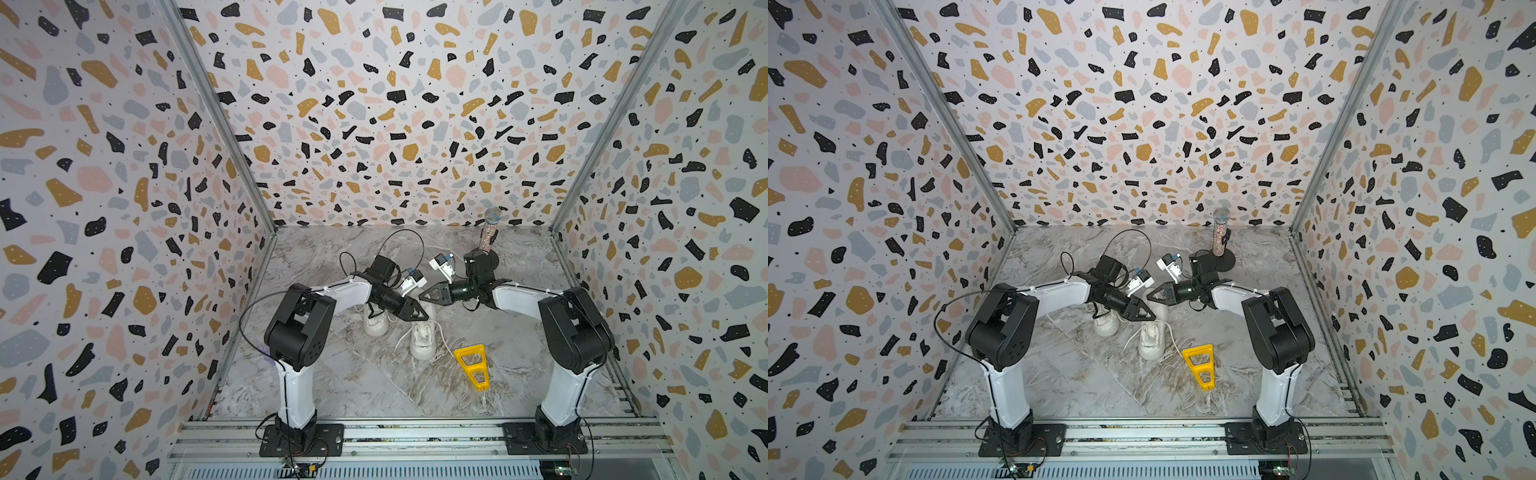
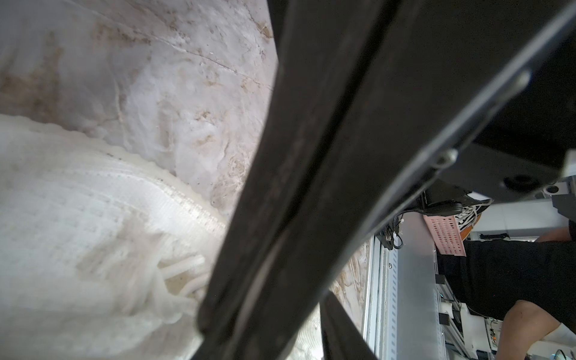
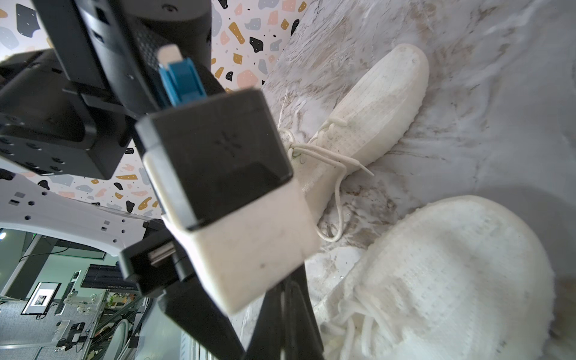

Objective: Tie the shoes
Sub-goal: Cross the shoelace with the shoelace.

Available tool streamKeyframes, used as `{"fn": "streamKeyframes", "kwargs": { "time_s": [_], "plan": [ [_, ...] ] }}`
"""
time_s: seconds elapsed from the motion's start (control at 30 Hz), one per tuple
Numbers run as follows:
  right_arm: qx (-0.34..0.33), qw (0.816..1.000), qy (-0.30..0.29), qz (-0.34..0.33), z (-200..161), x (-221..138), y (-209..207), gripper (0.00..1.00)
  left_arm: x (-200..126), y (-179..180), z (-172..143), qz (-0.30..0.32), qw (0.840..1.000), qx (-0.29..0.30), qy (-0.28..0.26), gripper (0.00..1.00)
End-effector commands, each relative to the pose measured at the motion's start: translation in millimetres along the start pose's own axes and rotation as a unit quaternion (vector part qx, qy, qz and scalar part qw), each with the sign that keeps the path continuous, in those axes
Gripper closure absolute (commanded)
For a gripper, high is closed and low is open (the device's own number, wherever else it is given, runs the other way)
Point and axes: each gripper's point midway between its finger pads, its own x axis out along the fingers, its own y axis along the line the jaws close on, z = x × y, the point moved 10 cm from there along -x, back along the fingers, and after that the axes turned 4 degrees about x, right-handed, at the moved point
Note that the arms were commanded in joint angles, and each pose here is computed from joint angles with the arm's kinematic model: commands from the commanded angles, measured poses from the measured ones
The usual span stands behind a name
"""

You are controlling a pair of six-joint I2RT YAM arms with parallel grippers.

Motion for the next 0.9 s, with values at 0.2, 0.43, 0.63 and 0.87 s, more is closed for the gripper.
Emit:
{"fn": "streamKeyframes", "kwargs": {
  "time_s": [0.2, 0.43, 0.63, 0.87],
  "plan": [
    [-0.026, 1.000, -0.008, 0.008, 6.5, -6.6, 15.3, 1.00, 4.2, -0.9, -7.8, -0.001, 1.000, 0.017, 0.006, 0.59],
    [-0.028, 1.000, -0.009, 0.010, 8.5, -7.0, 16.6, 1.00, 3.7, 0.6, -8.2, 0.010, 1.000, 0.014, 0.005, 0.69],
    [-0.029, 0.999, -0.013, 0.012, 10.7, -7.2, 18.4, 1.00, 1.6, -0.9, -6.3, 0.023, 1.000, 0.006, -0.011, 0.72],
    [-0.030, 0.999, -0.017, 0.016, 12.3, -8.0, 22.1, 1.00, 2.4, -1.2, -4.9, 0.030, 0.999, -0.003, -0.015, 0.77]
  ]
}}
